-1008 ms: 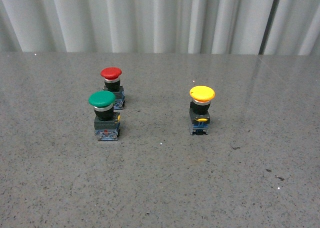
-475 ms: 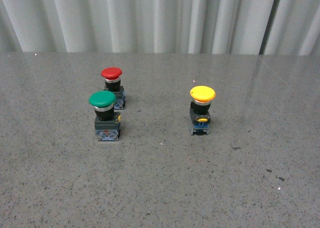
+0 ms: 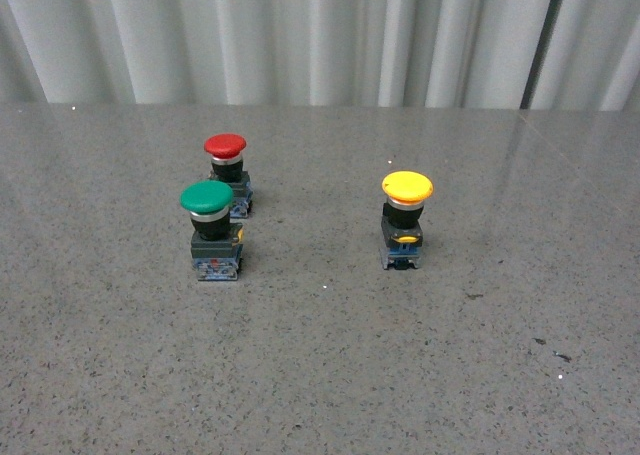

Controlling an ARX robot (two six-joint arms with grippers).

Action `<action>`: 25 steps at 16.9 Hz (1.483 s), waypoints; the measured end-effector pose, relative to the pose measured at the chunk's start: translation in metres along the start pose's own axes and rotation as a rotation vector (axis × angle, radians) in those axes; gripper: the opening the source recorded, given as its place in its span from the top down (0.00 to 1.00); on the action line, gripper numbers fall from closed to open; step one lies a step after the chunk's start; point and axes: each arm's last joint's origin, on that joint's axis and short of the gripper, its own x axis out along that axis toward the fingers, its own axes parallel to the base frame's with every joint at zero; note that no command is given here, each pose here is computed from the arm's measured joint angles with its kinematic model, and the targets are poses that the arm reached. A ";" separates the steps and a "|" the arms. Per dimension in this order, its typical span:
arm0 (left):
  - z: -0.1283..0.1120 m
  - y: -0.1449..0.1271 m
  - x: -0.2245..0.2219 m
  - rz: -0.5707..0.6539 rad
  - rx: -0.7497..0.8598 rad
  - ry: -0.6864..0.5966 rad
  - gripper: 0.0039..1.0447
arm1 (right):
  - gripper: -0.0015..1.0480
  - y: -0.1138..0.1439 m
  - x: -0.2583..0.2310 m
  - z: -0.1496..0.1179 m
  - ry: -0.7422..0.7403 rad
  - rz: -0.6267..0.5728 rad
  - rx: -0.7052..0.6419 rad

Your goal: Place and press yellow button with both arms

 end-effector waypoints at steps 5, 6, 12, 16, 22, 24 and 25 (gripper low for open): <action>0.000 0.000 0.000 0.000 0.000 0.000 0.47 | 0.06 0.000 0.000 0.000 0.000 0.000 0.000; 0.000 0.000 0.000 0.000 0.000 0.000 0.41 | 0.06 0.000 0.000 0.000 0.000 0.000 0.000; 0.000 0.000 0.000 0.000 0.000 0.000 0.07 | 0.06 0.008 0.027 0.037 -0.048 0.085 0.118; 0.000 0.000 0.000 0.000 0.000 0.000 0.06 | 0.06 0.049 0.101 0.081 -0.111 0.206 0.104; 0.000 0.000 0.000 0.000 0.000 0.000 0.06 | 0.06 0.130 0.195 0.050 0.105 0.315 -0.025; 0.000 0.000 0.000 0.000 0.000 0.000 0.06 | 0.14 0.145 0.207 0.039 0.157 0.333 -0.060; 0.000 0.000 0.000 0.000 0.000 0.000 0.06 | 0.18 0.147 0.208 0.037 0.164 0.337 -0.067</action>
